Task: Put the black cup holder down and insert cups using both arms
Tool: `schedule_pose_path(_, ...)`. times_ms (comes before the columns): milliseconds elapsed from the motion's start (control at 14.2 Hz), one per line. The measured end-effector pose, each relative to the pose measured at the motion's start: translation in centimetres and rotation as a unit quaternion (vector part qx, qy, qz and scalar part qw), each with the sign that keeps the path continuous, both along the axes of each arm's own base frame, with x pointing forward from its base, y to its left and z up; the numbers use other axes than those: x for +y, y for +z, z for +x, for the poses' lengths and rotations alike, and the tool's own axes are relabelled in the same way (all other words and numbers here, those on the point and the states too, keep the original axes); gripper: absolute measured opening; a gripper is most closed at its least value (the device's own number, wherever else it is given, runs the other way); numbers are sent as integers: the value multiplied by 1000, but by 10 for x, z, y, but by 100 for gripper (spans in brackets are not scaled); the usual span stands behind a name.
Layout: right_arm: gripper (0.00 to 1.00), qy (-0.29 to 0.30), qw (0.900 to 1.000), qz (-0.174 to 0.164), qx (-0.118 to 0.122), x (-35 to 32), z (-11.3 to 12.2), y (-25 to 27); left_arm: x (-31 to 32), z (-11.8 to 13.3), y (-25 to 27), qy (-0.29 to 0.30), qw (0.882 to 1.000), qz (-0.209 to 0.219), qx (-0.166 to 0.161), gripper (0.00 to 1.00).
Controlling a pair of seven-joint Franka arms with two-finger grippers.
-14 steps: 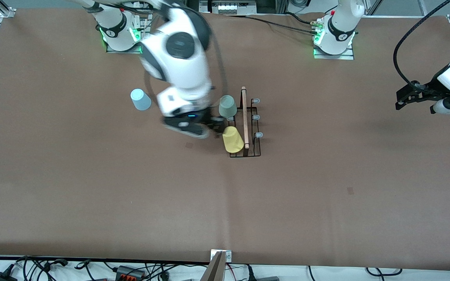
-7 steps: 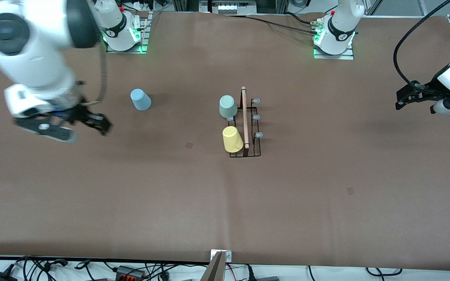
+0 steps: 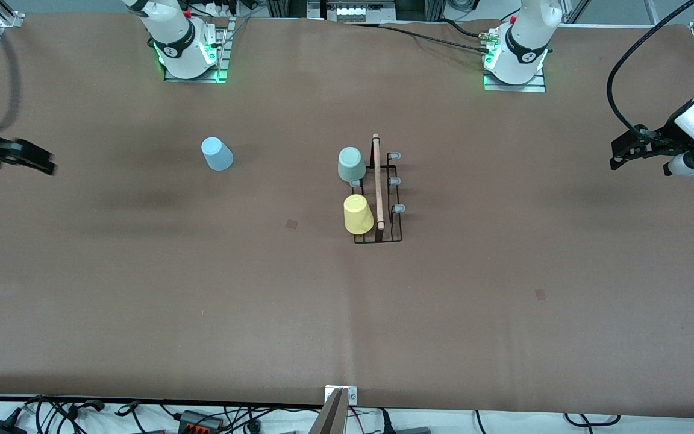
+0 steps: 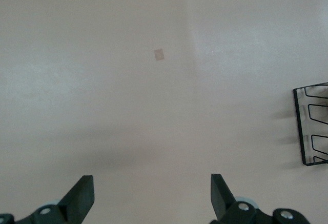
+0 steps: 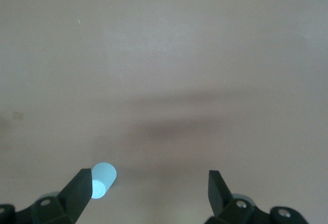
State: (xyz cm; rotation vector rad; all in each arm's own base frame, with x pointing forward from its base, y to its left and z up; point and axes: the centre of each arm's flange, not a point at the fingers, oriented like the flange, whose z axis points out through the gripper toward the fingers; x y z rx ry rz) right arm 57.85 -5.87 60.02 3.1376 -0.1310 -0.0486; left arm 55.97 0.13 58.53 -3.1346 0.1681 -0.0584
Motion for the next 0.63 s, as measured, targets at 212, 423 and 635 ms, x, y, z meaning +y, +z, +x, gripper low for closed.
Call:
schedule_pose_path(212,100,7,1000,8,0,-2,-12,18,0,0,0,0,1000,0,0,100)
schedule_pose_path(423,100,23,999,13,23,16,-12,8,0,0,0,0,1000,0,0,100)
schedule_pose_path(635,100,29,999,13,33,20,-6,-3,0,0,0,0,1000,0,0,100)
